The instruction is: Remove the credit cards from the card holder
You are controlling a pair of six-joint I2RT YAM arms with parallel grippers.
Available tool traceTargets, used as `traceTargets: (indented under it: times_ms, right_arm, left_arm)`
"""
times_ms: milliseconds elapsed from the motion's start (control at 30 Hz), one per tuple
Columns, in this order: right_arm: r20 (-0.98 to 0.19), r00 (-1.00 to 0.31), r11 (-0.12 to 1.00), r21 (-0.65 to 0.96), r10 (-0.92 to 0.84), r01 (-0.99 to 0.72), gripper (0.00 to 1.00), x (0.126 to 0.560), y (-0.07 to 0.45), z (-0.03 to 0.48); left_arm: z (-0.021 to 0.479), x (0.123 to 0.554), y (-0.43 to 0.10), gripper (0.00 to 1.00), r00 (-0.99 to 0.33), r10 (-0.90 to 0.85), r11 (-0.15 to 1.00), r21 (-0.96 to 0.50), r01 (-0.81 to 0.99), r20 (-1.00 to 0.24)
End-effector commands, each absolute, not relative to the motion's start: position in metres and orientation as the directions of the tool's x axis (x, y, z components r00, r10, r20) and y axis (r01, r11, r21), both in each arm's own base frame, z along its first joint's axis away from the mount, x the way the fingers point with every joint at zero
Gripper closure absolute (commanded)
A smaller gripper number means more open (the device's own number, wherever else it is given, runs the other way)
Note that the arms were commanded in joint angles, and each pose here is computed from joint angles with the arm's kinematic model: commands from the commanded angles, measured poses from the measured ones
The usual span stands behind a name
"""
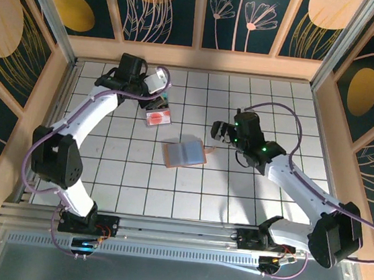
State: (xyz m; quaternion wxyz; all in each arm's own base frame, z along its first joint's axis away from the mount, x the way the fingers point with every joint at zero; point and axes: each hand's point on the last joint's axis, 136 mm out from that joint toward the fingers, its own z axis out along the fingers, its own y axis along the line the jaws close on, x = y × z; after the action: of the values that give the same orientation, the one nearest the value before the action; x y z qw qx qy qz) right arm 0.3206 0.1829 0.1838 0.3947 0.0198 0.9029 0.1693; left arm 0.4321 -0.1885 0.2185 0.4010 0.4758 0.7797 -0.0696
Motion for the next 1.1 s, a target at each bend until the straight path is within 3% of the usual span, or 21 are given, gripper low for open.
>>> traceTargets:
  times_ms: [0,133,267,367,533,800,1067]
  right_arm:
    - [-0.726,-0.680,0.956,0.260,0.102,-0.135,0.08,0.320,0.193,0.189]
    - [-0.708,-0.706,0.951,0.232,0.020,-0.206,0.12,0.310,0.221,0.179]
    - [-0.677,-0.733,0.949,0.184,-0.067,-0.257,0.16,0.301,0.246,0.163]
    - [-0.650,-0.746,0.941,0.141,-0.146,-0.306,0.16,0.293,0.270,0.149]
    - [-0.591,-0.760,0.921,0.071,-0.272,-0.384,0.26,0.283,0.308,0.117]
    - [-0.500,-0.769,0.881,0.026,-0.398,-0.473,0.35,0.273,0.346,0.074]
    - [-0.437,-0.768,0.849,0.016,-0.469,-0.528,0.42,0.266,0.363,0.045]
  left_arm:
    - [0.237,0.430,-0.187,0.37,-0.247,0.590,0.620,0.236,0.748,-0.768]
    - [0.251,0.426,-0.177,0.02,-0.293,0.472,0.733,0.186,0.654,-0.831]
    - [0.259,0.430,-0.153,0.01,-0.367,0.309,0.875,0.111,0.472,-0.878]
    - [0.260,0.434,-0.115,0.01,-0.425,0.143,0.975,0.053,0.218,-0.894]
    - [0.240,0.416,-0.062,0.01,-0.463,-0.072,0.991,-0.012,-0.130,-0.884]
    - [0.213,0.388,-0.035,0.01,-0.439,-0.199,0.955,-0.073,-0.288,-0.876]
    - [0.200,0.379,-0.034,0.01,-0.443,-0.225,0.951,-0.097,-0.292,-0.868]
